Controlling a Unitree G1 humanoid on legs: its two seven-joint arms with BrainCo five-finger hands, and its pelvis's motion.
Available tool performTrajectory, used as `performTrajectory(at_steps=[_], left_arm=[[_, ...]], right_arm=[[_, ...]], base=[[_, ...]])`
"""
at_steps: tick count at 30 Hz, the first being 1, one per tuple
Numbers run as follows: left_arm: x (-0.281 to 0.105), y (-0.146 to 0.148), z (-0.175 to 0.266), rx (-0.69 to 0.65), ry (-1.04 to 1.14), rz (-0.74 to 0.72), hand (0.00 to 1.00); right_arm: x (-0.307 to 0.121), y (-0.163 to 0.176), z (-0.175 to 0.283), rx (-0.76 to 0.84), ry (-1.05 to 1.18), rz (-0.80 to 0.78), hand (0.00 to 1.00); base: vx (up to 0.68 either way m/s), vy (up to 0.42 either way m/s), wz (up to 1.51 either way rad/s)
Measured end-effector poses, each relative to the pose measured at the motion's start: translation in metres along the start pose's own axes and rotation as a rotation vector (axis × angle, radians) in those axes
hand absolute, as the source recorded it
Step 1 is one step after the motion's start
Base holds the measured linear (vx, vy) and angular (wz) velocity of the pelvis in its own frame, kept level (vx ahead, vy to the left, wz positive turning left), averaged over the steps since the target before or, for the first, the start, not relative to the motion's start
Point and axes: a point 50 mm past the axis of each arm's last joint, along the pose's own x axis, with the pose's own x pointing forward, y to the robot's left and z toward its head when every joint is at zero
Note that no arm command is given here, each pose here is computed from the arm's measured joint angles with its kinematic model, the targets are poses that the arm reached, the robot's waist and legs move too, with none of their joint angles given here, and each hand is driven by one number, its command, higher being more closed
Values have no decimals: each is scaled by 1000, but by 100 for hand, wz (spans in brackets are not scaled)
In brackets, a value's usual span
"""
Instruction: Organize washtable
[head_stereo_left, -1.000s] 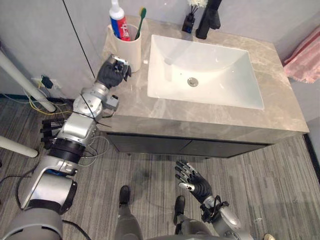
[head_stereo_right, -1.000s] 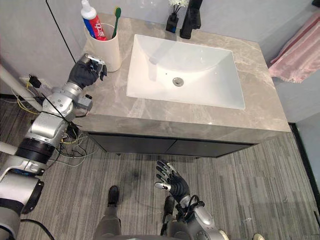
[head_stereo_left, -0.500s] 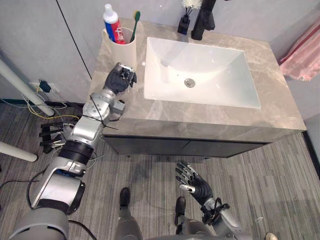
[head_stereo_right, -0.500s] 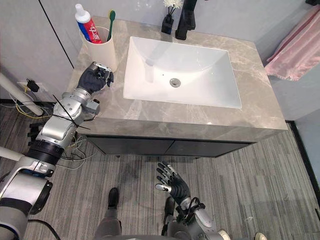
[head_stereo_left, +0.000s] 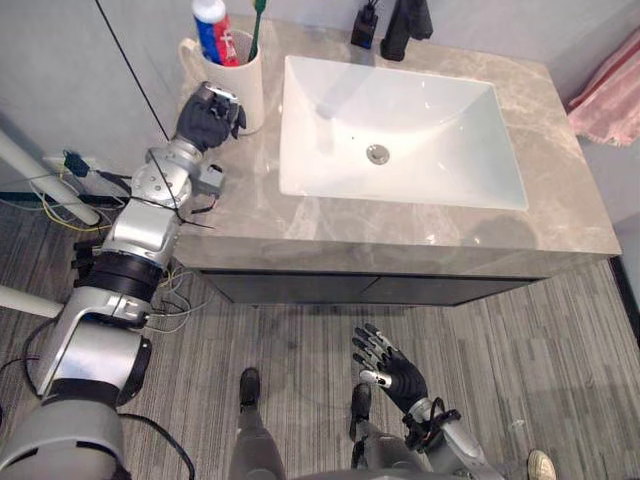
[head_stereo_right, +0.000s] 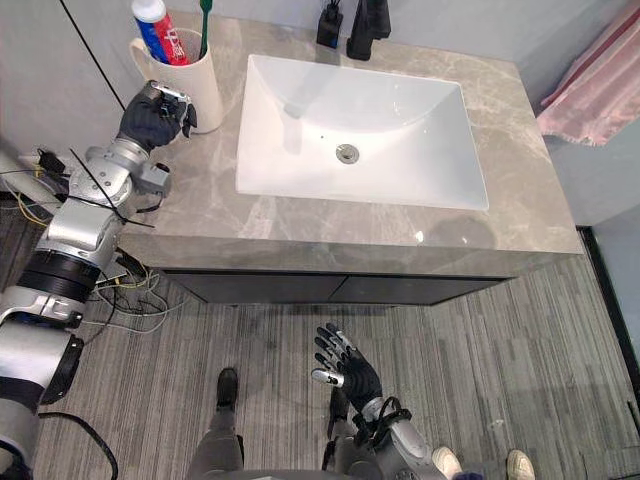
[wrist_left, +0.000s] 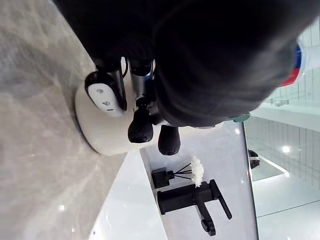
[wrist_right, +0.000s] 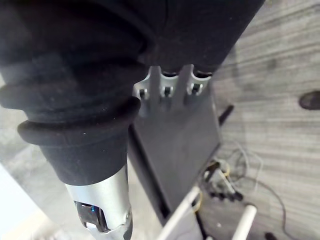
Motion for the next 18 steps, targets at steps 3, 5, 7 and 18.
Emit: performTrajectory(at_steps=[3,5,7,18], left_arm=[[6,16,20,44,-49,30,100],[8,21,26,66,-60,33,100],[7,23,26,73,-58,36,100],[12,18,35,89,-91,21,100]], right_arm=[[1,3,5,-6,-26,14,0],[2,4,6,-8,-30,20,0],[3,5,6,-7,-32,22,0],[4,6,7,-7,-40,28,0]], base=[[0,0,0],[23,-4,1],[55,-11,2],[-4,1,-3]])
